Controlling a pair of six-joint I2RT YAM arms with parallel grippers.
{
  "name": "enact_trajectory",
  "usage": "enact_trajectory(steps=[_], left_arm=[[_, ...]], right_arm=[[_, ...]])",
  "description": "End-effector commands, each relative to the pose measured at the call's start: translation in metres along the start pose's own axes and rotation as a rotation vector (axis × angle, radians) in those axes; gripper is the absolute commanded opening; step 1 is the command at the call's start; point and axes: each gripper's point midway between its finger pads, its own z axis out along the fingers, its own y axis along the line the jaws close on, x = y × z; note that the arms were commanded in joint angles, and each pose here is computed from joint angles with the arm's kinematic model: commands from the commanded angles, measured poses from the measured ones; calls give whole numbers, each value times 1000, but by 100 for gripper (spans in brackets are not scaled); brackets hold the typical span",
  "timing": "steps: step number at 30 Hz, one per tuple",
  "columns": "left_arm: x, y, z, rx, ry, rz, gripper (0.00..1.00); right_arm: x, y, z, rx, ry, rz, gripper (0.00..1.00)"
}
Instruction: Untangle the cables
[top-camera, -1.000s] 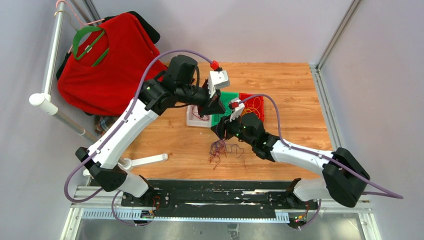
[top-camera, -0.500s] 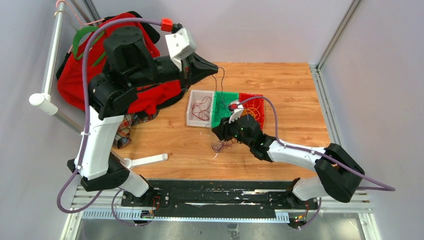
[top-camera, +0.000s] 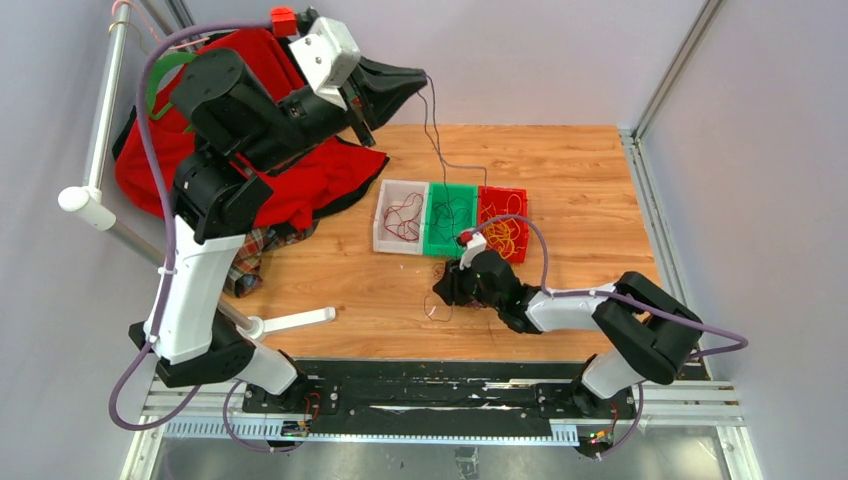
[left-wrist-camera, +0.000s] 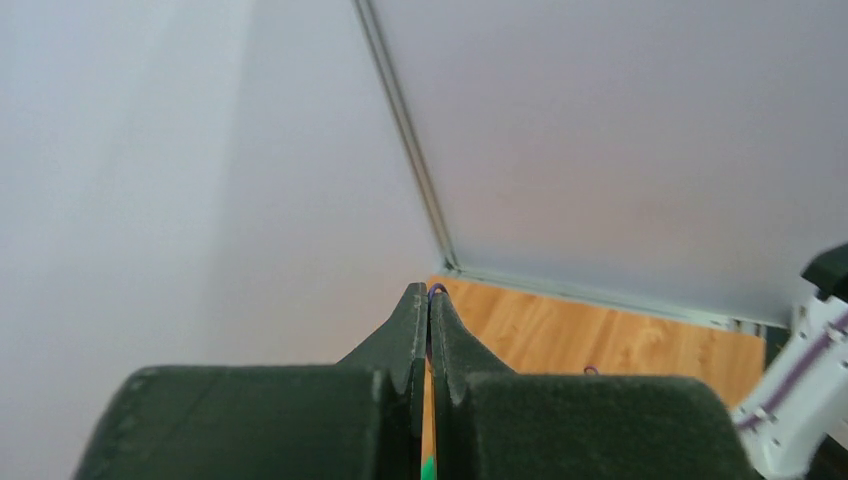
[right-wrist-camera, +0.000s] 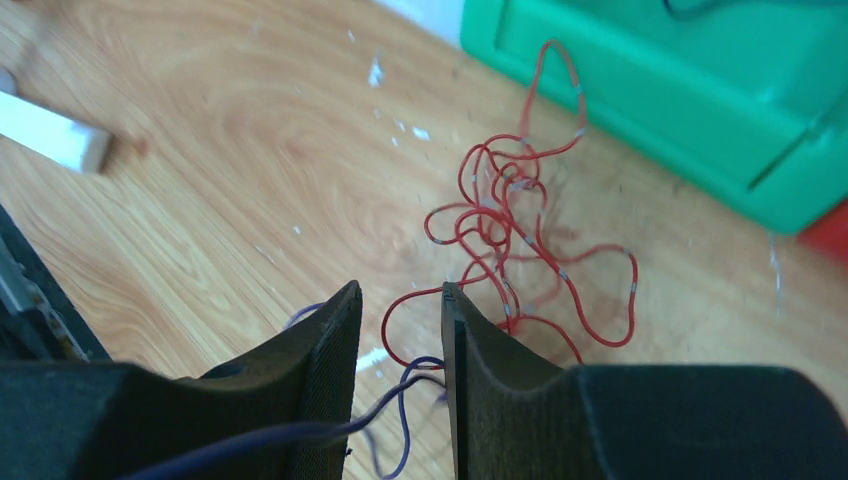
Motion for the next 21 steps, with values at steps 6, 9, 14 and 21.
enact_trajectory(steps=[6, 9, 14, 21], left_arm=[[-116, 52, -35, -303, -356, 243, 1], [-140, 68, -47, -409, -433, 315, 1], [-156, 77, -50, -458, -465, 391, 1], [-110, 78, -26, -427, -342, 413, 1]], right_arm=[[56, -5, -12, 0, 72, 48, 35], [70, -4, -19, 0, 91, 46, 35], [82, -2, -28, 5, 98, 48, 37], [56, 19, -40, -37, 45, 32, 42]])
